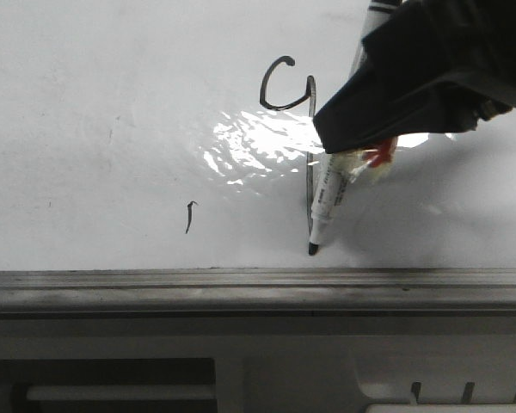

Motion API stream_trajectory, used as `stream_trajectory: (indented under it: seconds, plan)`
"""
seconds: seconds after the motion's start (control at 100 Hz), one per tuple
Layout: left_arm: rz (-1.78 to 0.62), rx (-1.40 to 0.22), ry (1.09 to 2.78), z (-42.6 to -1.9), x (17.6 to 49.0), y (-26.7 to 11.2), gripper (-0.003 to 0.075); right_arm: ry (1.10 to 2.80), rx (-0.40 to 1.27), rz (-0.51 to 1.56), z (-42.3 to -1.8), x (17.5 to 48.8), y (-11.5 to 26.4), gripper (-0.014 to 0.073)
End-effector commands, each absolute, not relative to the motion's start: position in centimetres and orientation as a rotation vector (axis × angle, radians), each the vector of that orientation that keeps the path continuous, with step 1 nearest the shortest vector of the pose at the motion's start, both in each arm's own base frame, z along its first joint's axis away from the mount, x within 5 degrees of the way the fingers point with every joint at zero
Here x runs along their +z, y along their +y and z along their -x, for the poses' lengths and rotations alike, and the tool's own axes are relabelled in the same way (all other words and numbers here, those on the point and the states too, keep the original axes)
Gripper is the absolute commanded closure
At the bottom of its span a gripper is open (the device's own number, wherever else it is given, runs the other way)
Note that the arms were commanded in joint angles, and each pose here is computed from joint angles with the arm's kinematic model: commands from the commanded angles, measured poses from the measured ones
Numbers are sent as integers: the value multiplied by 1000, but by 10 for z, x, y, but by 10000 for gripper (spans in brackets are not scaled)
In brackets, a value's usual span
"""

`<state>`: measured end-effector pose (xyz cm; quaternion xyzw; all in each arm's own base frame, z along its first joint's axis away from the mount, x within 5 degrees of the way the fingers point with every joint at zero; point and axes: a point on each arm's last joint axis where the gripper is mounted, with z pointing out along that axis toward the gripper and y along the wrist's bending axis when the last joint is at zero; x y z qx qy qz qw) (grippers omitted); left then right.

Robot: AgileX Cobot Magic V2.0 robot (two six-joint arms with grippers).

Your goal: Write number 9 on whiteboard

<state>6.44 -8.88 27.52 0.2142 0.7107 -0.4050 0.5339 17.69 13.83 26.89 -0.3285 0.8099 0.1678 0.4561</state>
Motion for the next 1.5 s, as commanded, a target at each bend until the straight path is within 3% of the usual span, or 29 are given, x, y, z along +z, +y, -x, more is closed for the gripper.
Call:
stream_trajectory:
  seconds: [0.0, 0.2, 0.43, 0.61, 0.9, 1.18, 1.49]
  plan:
    - [-508, -1003, 1671, -63, 285, -91, 374, 1942, 342, 842, -184, 270, 138, 661]
    - [-500, -994, 1673, -64, 285, -90, 374, 1944, 358, 860, -182, 272, 141, 662]
    - [-462, -1012, 1689, -65, 285, -89, 374, 1871, 493, 1040, -149, 320, 147, 665]
    - [-476, -997, 1701, -66, 283, -92, 374, 1774, 516, 1036, -136, 344, 143, 665]
    - [-665, -1029, 1798, -73, 274, -123, 374, 1771, 522, 1047, -134, 345, 143, 665]
    - [-904, -989, 1773, -84, 282, -155, 374, 1772, 523, 1049, -134, 344, 143, 665]
    - [-995, -964, 1761, -95, 285, -176, 374, 1787, 538, 1096, -131, 342, 144, 665]
